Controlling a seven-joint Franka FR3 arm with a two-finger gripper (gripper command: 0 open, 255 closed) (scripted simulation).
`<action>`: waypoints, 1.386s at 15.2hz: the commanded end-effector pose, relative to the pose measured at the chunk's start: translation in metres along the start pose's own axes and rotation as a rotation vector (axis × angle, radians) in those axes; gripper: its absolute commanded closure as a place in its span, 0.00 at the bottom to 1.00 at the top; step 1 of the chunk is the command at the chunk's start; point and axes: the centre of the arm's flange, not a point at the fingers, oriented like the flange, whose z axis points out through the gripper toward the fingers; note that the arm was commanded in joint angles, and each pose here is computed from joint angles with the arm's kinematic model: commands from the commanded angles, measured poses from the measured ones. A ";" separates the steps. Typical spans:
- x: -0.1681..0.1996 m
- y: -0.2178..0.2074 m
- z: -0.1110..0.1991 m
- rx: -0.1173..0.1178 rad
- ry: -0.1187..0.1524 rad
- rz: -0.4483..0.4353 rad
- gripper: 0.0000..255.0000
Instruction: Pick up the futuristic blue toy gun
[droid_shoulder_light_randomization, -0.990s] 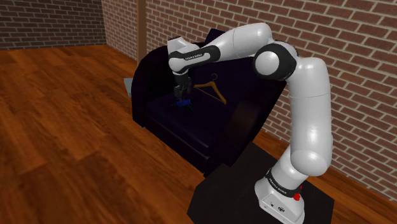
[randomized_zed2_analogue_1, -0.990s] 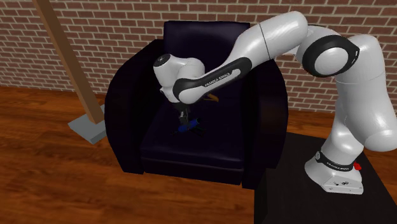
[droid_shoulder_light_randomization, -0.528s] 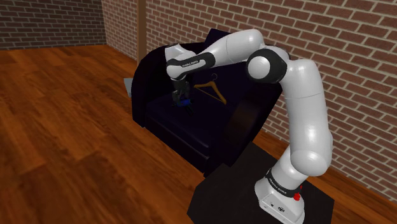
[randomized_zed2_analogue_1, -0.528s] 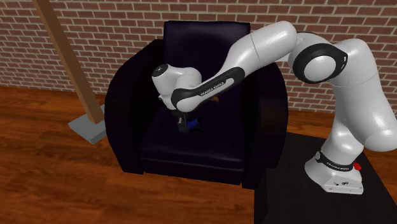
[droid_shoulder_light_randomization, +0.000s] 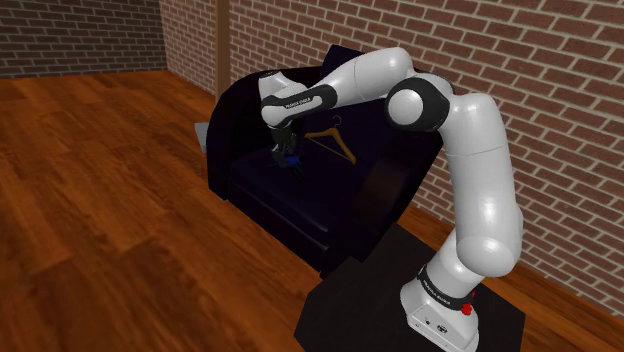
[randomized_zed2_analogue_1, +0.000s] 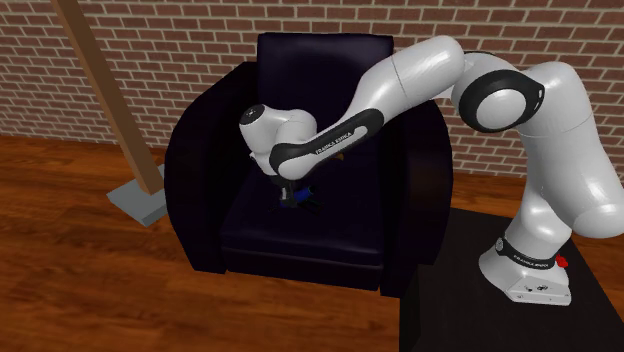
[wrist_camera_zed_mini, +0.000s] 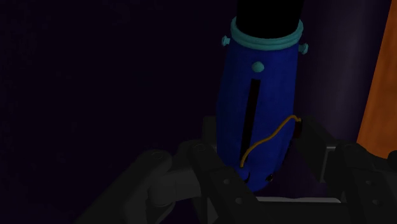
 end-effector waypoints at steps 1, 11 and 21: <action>0.000 0.000 0.001 0.000 -0.001 0.000 1.00; -0.009 0.008 -0.035 0.000 -0.001 0.000 1.00; -0.019 0.017 -0.076 0.000 -0.001 0.000 1.00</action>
